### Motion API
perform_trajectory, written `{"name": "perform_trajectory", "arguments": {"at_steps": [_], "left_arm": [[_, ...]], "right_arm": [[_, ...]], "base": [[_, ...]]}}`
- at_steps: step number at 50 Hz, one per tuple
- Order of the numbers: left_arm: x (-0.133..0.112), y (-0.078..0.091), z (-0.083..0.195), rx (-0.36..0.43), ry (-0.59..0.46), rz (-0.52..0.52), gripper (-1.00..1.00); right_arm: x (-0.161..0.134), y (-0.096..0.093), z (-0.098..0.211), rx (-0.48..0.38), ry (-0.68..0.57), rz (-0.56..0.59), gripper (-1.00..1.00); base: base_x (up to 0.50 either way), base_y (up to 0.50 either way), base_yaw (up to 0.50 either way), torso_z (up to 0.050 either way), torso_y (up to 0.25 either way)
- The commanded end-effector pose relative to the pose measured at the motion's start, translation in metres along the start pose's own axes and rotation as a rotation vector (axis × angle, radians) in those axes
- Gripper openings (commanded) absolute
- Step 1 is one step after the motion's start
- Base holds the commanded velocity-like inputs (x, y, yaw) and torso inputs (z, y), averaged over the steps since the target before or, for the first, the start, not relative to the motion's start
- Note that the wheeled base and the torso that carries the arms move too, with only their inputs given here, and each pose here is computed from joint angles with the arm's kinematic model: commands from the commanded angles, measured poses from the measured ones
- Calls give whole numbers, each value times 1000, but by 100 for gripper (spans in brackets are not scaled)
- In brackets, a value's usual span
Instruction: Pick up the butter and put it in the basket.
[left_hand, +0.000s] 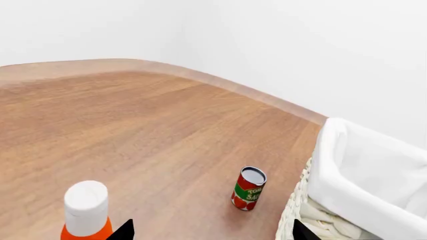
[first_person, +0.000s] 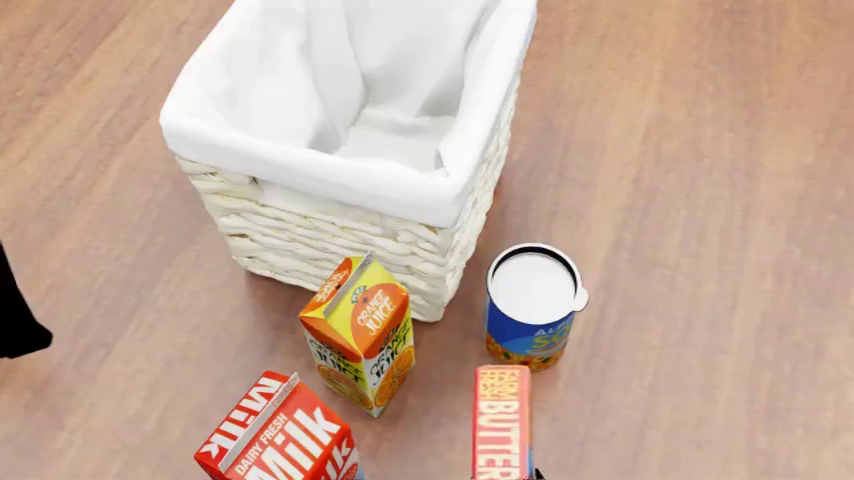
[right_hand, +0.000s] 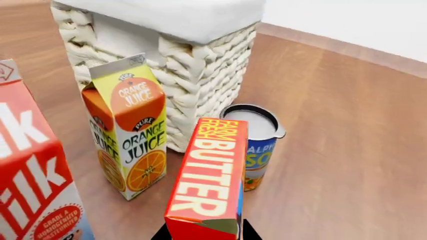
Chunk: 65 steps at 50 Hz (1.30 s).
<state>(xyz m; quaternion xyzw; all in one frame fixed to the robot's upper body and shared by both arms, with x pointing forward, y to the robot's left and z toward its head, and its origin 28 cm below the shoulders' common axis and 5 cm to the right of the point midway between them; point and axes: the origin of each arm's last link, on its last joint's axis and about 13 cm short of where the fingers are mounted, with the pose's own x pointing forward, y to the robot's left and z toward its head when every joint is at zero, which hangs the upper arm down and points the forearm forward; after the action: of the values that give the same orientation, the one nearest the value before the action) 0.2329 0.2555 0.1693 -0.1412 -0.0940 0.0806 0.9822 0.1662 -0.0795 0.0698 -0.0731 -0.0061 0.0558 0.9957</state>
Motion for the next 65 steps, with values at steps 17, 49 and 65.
{"name": "perform_trajectory", "arguments": {"at_steps": [17,49,65], "left_arm": [[3,-1,-4,8,-1,-2,100],[3,0,-6,9,1,2,100],[2,-1,-7,10,5,2,100]], "right_arm": [[-72,-49,62,-175,-128,-276,-100],[-7,-107,132,-85,-105,-182,-100],[33,-131,162,-38,-75,-156,-100]], "base": [[0,0,0,0,1],[0,0,0,0,1],[0,0,0,0,1]]}}
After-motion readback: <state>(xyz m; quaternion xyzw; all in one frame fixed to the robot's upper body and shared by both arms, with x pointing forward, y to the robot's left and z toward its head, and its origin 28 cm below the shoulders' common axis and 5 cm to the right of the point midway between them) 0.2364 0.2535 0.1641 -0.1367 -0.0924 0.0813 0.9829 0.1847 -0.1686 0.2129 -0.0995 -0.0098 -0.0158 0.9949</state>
